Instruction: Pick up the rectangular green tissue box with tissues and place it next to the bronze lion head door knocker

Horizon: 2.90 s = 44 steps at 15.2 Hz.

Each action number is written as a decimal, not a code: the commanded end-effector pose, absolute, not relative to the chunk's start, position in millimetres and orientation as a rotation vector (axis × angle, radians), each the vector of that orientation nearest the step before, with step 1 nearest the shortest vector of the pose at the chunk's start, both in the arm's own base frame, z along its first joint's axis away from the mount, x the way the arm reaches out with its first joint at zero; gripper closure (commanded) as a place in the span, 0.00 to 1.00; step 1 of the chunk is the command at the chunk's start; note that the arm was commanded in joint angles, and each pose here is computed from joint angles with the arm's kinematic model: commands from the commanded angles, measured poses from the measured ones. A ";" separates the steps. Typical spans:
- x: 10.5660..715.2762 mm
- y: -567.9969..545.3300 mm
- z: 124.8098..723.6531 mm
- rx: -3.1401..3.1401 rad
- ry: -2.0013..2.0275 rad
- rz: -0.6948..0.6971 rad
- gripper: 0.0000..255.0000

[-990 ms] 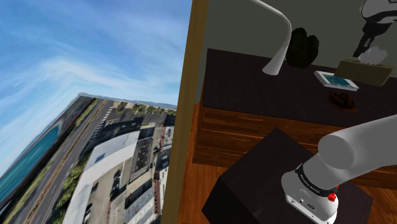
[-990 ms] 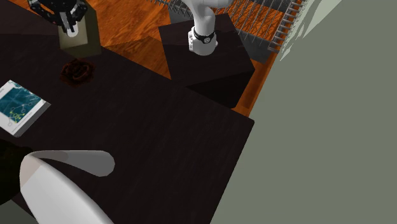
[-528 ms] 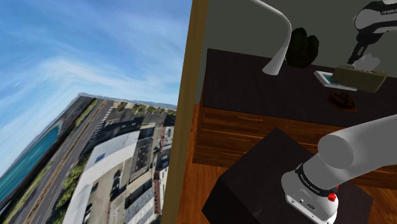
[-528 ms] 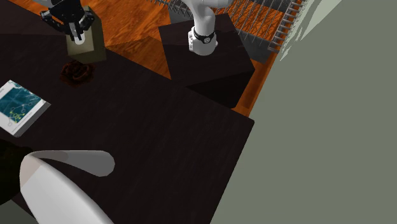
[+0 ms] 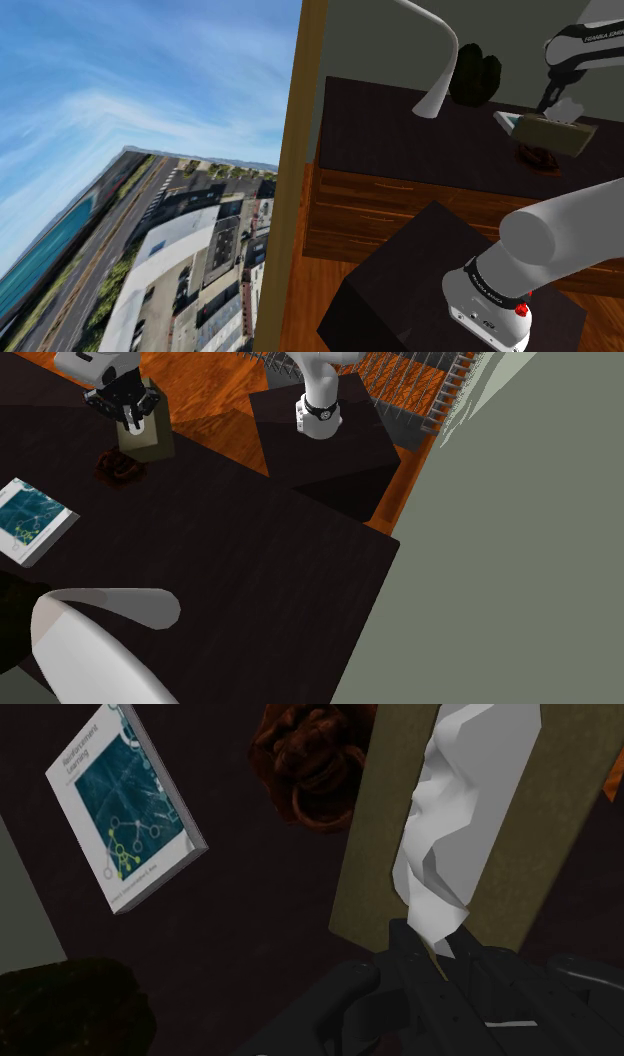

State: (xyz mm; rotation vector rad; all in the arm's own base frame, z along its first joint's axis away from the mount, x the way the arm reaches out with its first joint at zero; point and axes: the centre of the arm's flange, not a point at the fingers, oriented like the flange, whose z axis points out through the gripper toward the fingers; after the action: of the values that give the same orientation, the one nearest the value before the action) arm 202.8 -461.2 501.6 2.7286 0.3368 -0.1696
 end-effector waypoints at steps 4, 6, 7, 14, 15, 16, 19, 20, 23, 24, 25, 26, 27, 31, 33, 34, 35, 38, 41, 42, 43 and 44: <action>201.5 -461.0 474.6 2.728 0.337 -0.169 1.00; 201.5 -461.0 464.0 2.728 0.337 -0.169 1.00; 201.5 -461.0 458.7 2.728 0.337 -0.169 1.00; 201.5 -461.0 421.8 2.728 0.337 -0.169 1.00; 201.5 -461.0 416.5 2.728 0.337 -0.169 1.00; 201.5 -461.0 411.2 2.728 0.337 -0.169 1.00; 201.5 -461.0 395.4 2.728 0.337 -0.169 1.00; 201.5 -461.0 390.1 2.728 0.337 -0.169 1.00; 201.5 -461.0 374.3 2.728 0.337 -0.169 1.00; 201.5 -461.0 372.5 2.728 0.337 -0.169 1.00; 201.4 -461.0 372.5 2.728 0.337 -0.169 1.00; 201.5 -461.0 372.5 2.728 0.337 -0.169 1.00; 201.5 -461.0 372.5 2.728 0.337 -0.169 1.00; 201.5 -461.0 372.5 2.728 0.337 -0.169 1.00; 200.7 -461.8 371.6 2.728 0.337 -0.169 0.00; 200.9 -461.9 371.3 2.728 0.337 -0.169 0.00; 201.0 -461.7 371.2 2.728 0.337 -0.169 0.00; 202.4 -455.8 384.7 2.728 0.337 -0.169 0.00; 205.0 -441.5 418.5 2.728 0.337 -0.169 0.00; 205.0 -441.5 418.5 2.728 0.337 -0.169 0.00; 205.0 -441.5 418.5 2.728 0.337 -0.169 0.00; 205.0 -441.5 418.5 2.728 0.337 -0.169 0.00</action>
State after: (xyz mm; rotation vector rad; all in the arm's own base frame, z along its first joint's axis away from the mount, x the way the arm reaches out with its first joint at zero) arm 205.3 -442.4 416.3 2.7279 0.3367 -0.1682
